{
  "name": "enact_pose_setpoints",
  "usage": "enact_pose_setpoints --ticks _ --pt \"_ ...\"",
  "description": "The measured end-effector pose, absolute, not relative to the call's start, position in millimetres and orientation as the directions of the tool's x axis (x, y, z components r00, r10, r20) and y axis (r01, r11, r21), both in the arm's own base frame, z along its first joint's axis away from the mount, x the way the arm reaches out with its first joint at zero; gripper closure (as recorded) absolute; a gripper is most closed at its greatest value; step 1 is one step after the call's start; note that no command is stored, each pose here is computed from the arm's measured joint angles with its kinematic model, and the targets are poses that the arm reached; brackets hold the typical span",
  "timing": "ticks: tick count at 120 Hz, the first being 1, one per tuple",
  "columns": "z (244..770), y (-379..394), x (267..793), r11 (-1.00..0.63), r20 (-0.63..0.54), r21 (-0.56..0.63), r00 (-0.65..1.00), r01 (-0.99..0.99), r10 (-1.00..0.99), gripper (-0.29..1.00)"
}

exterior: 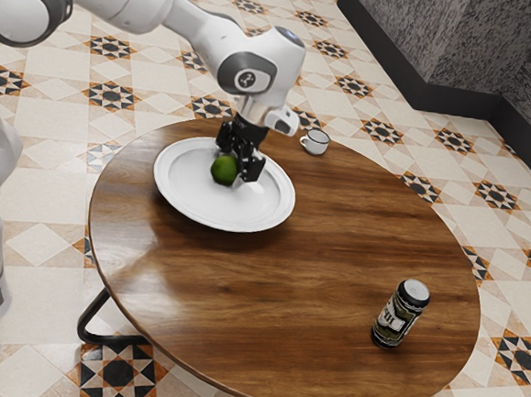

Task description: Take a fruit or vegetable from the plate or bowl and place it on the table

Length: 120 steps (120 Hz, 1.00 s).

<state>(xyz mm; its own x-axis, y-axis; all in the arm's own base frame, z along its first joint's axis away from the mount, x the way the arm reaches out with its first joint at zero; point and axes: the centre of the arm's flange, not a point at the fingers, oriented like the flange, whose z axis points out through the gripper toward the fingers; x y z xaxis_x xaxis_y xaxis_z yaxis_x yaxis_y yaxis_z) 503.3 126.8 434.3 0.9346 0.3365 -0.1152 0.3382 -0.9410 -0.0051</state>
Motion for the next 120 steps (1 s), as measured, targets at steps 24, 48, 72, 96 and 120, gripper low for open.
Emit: enact_pose_setpoints --ticks 24,48,72,96,120 --pt "481.3 104.4 528.6 -0.957 -0.01 0.002 0.957 0.29 0.29 0.33" --pt "544.5 14.7 615.9 -0.983 0.153 -0.07 0.976 0.169 0.157 0.35" --pt "522.6 -50.2 672.1 -0.993 0.141 -0.059 0.985 0.107 0.098 0.35" --pt "497.3 -70.3 692.3 -0.997 0.105 -0.018 0.992 0.077 0.075 0.29" --pt "496.4 -73.1 692.6 -0.997 0.099 0.001 0.993 0.072 0.072 0.07"
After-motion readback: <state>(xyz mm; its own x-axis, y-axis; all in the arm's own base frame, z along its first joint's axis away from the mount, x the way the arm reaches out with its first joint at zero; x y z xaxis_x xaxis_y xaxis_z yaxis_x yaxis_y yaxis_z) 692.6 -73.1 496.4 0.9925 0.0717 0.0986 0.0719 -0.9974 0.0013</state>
